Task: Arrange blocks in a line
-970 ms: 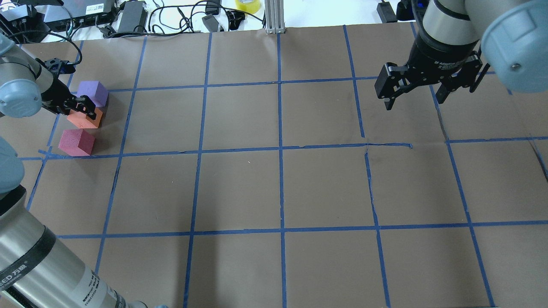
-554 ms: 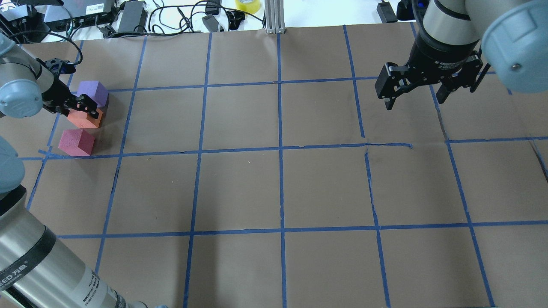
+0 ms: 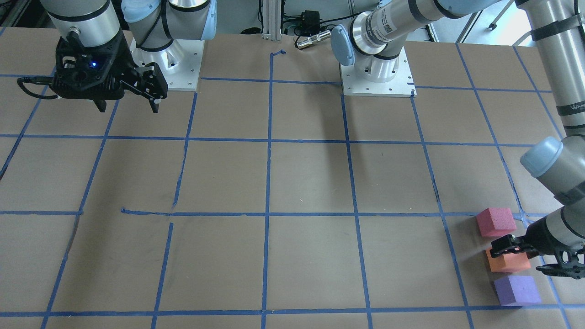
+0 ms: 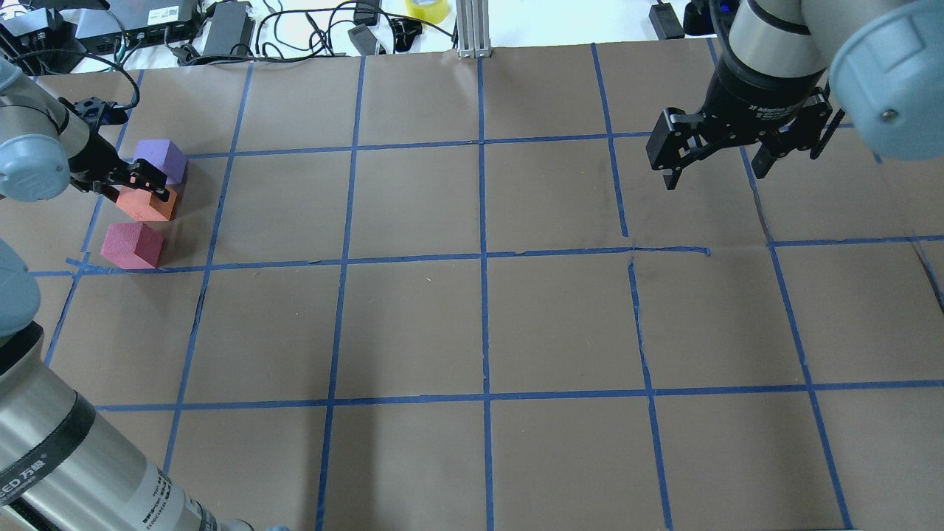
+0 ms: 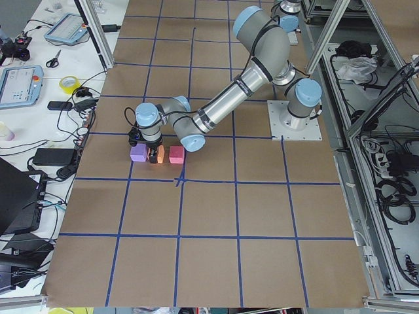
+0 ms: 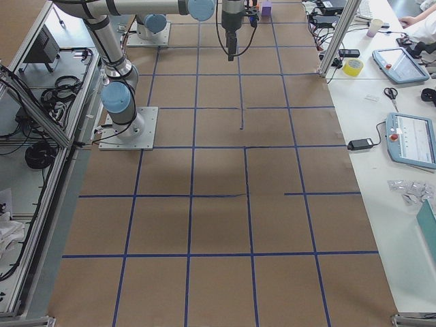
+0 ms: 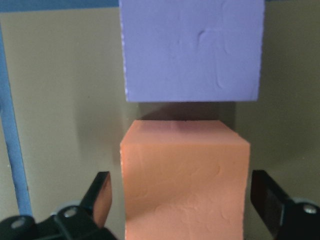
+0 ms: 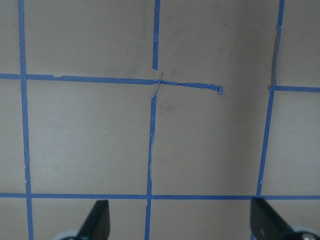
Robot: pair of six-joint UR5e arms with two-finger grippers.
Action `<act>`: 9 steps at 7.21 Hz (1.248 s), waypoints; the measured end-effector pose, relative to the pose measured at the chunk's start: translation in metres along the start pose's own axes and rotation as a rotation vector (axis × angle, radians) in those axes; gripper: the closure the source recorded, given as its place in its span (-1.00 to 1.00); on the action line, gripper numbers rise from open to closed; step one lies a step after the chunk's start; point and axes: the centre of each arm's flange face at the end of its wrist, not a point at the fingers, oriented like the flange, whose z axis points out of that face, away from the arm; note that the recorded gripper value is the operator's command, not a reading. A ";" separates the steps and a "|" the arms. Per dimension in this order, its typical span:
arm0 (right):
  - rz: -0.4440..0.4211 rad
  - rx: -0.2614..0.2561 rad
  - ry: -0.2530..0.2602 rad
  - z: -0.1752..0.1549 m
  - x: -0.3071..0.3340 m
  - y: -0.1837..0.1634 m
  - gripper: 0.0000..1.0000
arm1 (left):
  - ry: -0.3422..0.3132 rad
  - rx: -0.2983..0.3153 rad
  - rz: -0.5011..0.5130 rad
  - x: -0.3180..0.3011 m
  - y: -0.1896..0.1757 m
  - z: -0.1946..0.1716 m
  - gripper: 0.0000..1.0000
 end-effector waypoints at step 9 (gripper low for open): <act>-0.002 -0.004 0.000 0.001 0.000 -0.001 -1.00 | -0.045 0.046 0.063 0.113 0.124 -0.324 -0.98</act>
